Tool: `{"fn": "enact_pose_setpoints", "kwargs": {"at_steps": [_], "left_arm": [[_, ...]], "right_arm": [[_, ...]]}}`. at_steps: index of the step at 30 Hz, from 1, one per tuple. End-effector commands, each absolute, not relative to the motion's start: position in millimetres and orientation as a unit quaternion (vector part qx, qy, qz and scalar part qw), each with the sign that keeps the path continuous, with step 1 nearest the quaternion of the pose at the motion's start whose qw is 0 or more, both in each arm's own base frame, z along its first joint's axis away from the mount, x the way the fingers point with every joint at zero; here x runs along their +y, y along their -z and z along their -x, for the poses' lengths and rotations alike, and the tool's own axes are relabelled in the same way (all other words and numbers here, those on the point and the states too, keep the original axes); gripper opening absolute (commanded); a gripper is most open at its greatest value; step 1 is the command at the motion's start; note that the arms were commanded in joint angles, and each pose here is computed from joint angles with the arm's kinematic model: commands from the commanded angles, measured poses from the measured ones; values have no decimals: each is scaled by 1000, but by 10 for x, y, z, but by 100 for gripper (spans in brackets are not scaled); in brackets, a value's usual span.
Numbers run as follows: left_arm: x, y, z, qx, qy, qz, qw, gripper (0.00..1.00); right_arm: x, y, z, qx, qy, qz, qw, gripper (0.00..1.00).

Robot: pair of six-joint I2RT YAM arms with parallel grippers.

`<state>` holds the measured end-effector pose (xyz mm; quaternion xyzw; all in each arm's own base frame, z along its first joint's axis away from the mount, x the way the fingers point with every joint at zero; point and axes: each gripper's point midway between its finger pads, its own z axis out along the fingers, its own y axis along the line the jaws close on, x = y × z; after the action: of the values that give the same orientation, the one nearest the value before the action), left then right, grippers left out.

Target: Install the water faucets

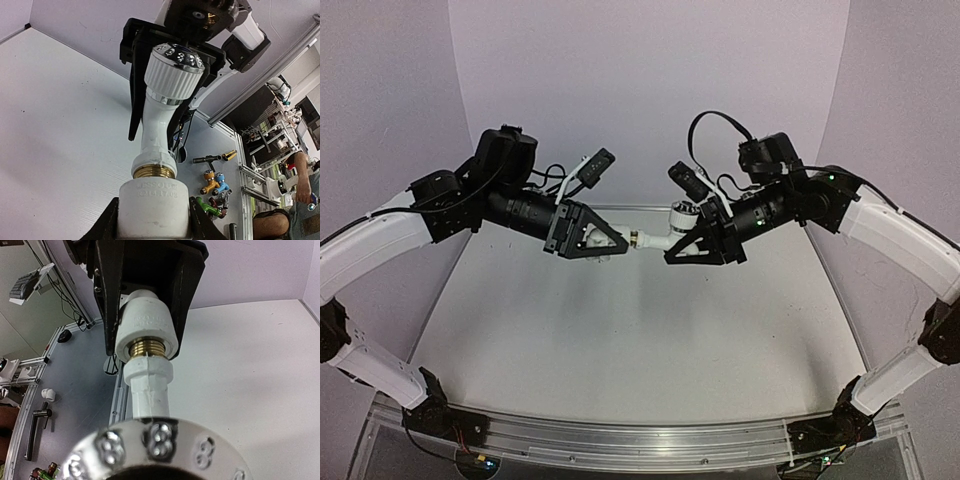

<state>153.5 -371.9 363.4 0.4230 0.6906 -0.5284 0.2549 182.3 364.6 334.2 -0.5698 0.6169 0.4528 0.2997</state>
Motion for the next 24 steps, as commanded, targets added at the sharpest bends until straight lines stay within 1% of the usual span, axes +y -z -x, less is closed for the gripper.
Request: {"fn": "enact_pose_setpoints", "kwargs": {"at_steps": [1,6,12,18,24], "left_arm": [[-3709,-4043,-1423,611,545,-471,328,0],[-3729,-4016,-1410,613,542,-480,315,0],[-3748,-3936,-1417,618,515,-496,327,0],[-3780,-3862,-1435,615,484,-512,356,0],[-3793,-3812,-1382,586,452,-544,394,0]], "right_arm": [[3754,-3522,-1649,579,-485,586,294,0],[3771,-3488,-1657,583,-487,585,284,0],[3805,-3462,-1671,598,-499,571,262,0],[3819,-3468,-1669,606,-507,560,249,0],[3836,-3414,-1630,610,-524,551,222,0]]}}
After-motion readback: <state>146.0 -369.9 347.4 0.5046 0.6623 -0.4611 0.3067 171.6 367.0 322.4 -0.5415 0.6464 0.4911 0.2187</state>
